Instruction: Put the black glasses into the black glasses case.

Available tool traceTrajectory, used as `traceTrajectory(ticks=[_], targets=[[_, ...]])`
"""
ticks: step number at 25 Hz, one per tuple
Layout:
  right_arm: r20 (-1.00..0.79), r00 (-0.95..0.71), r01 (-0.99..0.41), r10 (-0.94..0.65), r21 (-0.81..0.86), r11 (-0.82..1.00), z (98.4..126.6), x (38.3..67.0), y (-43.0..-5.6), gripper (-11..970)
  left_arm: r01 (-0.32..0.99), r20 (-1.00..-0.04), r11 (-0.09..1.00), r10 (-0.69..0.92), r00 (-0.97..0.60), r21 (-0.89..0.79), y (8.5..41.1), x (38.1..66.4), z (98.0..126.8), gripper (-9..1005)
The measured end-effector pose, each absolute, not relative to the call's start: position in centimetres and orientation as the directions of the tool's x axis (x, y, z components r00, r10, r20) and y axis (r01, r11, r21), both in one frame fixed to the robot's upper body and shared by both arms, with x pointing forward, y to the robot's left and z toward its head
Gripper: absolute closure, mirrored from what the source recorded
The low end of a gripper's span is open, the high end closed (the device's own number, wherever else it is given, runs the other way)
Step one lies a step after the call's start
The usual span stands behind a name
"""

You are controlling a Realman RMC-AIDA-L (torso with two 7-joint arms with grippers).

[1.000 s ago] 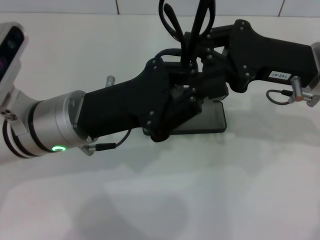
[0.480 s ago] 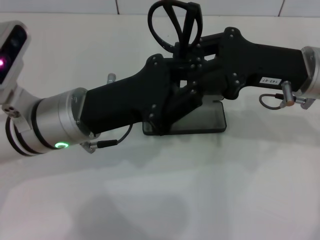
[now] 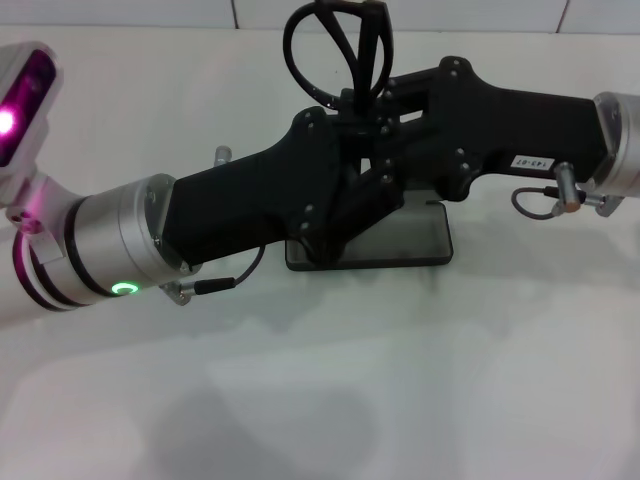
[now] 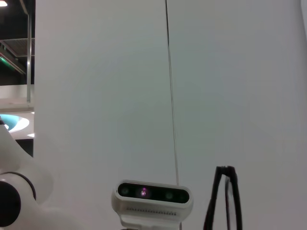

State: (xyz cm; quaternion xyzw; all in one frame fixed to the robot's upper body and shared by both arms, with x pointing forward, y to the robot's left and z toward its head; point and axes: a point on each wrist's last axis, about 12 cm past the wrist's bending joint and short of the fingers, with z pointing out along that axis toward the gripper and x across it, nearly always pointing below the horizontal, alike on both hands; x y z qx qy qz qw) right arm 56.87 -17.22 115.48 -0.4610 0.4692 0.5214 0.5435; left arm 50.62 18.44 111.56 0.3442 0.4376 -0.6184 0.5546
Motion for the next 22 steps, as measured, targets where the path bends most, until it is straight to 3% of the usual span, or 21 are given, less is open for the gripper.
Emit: traceTrajectory(ticks=[13, 17, 22], targets=[[-0.993, 0.028, -0.996, 0.116, -0.018, 0.091, 115.5, 57.4, -18.1, 885, 0.989, -0.913, -0.011, -0.384, -0.141, -0.148, 19.1, 50.2, 111.5, 885], [-0.997, 0.051, -0.993, 0.061, -0.044, 0.108, 116.4, 57.6, -19.3, 885, 0.991, -0.916, 0.0, -0.382, -0.122, -0.131, 21.1, 49.7, 111.6, 885], [-0.988, 0.05, -0.997, -0.144, -0.057, 0.044, 119.3, 57.2, -19.7, 884, 0.985, -0.924, 0.125, -0.376, -0.063, -0.118, 25.9, 49.1, 111.6, 885]])
